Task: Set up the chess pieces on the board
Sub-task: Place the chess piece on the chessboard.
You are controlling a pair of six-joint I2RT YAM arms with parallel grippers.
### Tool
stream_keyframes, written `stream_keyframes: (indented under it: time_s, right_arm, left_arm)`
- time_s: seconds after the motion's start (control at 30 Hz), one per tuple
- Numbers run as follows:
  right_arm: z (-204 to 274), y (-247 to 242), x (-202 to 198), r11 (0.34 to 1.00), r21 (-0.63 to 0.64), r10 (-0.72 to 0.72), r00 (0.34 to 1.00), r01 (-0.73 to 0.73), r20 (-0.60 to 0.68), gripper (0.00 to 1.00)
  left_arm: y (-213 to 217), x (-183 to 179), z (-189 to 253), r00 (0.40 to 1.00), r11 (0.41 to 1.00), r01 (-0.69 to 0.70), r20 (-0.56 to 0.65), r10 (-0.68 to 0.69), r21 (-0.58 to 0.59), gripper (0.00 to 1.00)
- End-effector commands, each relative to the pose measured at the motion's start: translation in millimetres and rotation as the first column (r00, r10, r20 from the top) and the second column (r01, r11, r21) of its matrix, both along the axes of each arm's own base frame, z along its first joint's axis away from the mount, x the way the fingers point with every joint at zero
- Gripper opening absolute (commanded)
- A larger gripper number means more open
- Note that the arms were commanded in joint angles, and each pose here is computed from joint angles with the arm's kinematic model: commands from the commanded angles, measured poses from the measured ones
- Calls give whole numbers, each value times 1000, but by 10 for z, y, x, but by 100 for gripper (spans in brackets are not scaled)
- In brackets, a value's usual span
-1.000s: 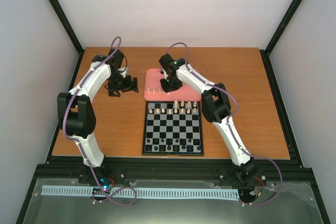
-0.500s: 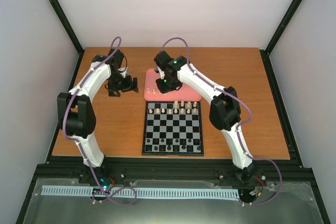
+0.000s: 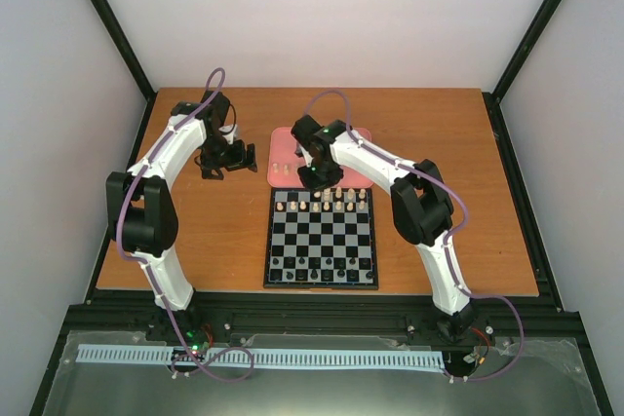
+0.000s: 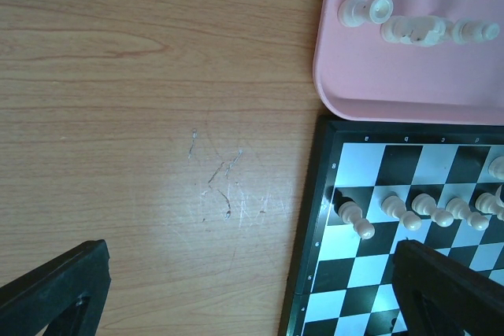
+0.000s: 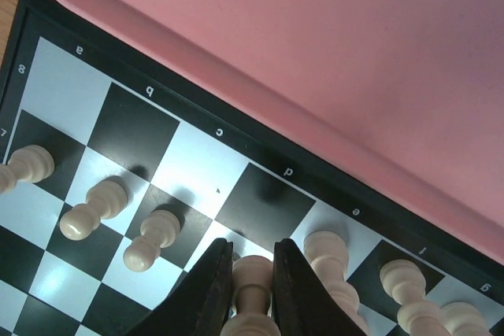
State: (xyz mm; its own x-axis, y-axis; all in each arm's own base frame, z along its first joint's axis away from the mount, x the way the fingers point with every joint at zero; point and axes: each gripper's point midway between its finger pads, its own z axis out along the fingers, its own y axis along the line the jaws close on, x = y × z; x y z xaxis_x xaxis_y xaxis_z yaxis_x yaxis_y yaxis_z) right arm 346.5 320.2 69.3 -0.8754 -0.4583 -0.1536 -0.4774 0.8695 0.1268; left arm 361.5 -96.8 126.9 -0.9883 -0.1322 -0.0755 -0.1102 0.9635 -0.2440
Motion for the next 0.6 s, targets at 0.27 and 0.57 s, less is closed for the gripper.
stream_keyframes:
  time_s: [0.27, 0.57]
  right_arm:
    - [-62, 69, 32, 1000, 25, 5, 1000, -6, 15, 14]
    - [-153, 79, 73, 1000, 10, 7, 1000, -7, 13, 17]
  left_arm:
    - [-33, 52, 149, 999, 1000, -1, 47, 2, -17, 100]
    - [-26, 43, 140, 999, 1000, -1, 45, 1, -15, 100]
